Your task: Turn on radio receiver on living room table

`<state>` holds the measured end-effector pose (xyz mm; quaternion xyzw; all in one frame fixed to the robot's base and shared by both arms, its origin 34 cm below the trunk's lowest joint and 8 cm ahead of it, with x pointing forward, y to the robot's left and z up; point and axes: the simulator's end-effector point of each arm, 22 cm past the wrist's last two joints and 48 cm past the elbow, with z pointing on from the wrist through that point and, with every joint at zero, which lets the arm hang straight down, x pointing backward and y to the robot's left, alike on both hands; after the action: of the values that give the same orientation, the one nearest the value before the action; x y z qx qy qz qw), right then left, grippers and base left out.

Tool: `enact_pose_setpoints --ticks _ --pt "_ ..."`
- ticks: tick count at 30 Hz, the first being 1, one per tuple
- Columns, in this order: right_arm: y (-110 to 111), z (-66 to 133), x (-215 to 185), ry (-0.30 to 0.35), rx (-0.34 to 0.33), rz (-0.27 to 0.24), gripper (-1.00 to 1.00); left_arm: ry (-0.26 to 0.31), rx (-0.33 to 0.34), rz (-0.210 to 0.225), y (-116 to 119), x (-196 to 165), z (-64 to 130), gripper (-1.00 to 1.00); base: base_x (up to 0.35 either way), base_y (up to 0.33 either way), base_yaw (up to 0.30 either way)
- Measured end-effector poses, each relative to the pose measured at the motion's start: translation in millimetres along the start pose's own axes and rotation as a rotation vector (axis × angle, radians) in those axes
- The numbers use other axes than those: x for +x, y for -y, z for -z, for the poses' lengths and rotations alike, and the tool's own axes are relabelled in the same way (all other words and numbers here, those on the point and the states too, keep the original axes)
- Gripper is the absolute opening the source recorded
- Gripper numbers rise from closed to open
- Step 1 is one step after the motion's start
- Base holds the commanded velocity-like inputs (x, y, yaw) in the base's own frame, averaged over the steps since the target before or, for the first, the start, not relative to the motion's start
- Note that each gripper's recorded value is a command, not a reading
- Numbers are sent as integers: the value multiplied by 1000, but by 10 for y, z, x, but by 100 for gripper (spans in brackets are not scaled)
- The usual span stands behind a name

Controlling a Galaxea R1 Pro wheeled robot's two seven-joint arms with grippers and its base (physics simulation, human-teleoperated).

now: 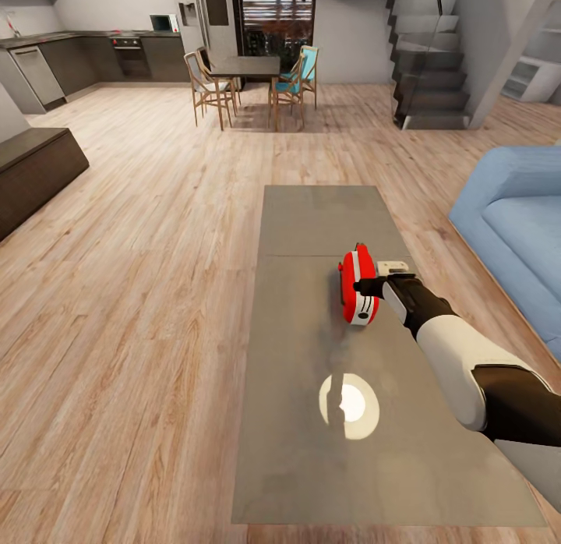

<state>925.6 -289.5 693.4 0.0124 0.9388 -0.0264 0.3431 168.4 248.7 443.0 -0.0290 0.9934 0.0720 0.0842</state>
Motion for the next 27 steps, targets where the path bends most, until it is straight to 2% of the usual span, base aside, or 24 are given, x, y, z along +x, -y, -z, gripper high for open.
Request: enact_pose_setpoints --ticks 27 --pt "17 2 -10 3 3 -1 100 0 0 0 0 2 0 100 0 0 0"
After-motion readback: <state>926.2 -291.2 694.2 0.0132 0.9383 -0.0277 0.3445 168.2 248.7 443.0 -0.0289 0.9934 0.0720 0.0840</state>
